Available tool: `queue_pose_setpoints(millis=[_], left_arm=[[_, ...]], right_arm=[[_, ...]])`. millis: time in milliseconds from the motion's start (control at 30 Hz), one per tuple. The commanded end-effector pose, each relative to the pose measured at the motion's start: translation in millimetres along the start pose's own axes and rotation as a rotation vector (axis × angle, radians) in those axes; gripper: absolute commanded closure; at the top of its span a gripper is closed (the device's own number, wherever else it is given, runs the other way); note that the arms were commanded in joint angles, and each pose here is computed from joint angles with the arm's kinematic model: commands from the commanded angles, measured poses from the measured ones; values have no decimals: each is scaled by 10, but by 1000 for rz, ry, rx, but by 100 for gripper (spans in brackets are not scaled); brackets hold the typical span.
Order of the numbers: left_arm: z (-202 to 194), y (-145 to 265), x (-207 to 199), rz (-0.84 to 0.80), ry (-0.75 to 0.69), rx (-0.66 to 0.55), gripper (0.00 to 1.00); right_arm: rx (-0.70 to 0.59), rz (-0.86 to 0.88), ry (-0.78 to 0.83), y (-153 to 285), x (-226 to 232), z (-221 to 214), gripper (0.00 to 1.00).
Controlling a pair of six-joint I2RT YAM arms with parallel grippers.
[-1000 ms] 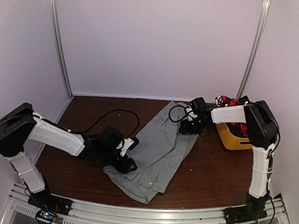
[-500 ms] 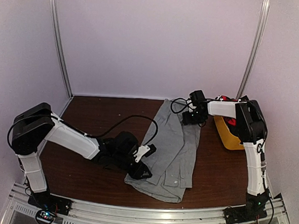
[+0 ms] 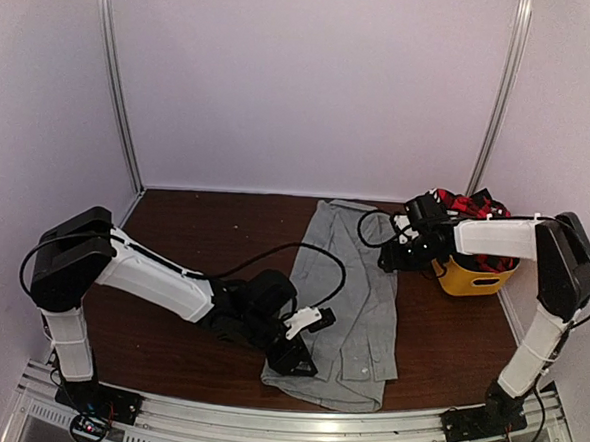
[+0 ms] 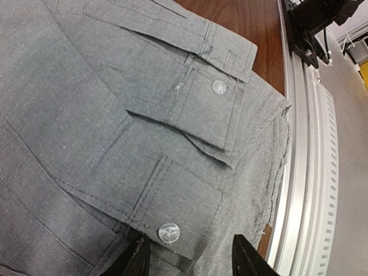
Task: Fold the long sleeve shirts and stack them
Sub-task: Rotate the rectangle-folded shirt at the center of the board, then adjust the sleeve of the rectangle-folded shirt.
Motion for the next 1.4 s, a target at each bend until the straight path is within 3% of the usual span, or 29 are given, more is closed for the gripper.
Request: queue_pose_setpoints(millis=[0, 333, 467, 733, 1033, 1367], left_arm=[[193, 41, 3, 29, -50, -53, 47], [413, 246, 151, 228, 19, -171, 41], [462, 312, 211, 256, 41, -196, 41], [494, 363, 269, 285, 62, -203, 41], [472, 388, 274, 296, 73, -203, 41], [446, 388, 290, 307, 77, -201, 41]], right_arm=[[0, 43, -45, 252, 194, -348, 32], [114, 159, -164, 640, 375, -1365, 37], [124, 247, -211, 766, 455, -1623, 45], [138, 403, -273, 894, 669, -1965, 56], [162, 406, -281, 934, 754, -2130, 71], [99, 216, -292, 1086, 576, -2112, 57]])
Point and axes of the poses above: each gripper's point midway between its finger pads, its own y axis back along the fingers, its own x axis along the line the jaws close on, z = x × y, the point moved 8 cm from there along y, back along the fingers, and after that the axes turned 3 degrees about y, right-handed, at the moved point
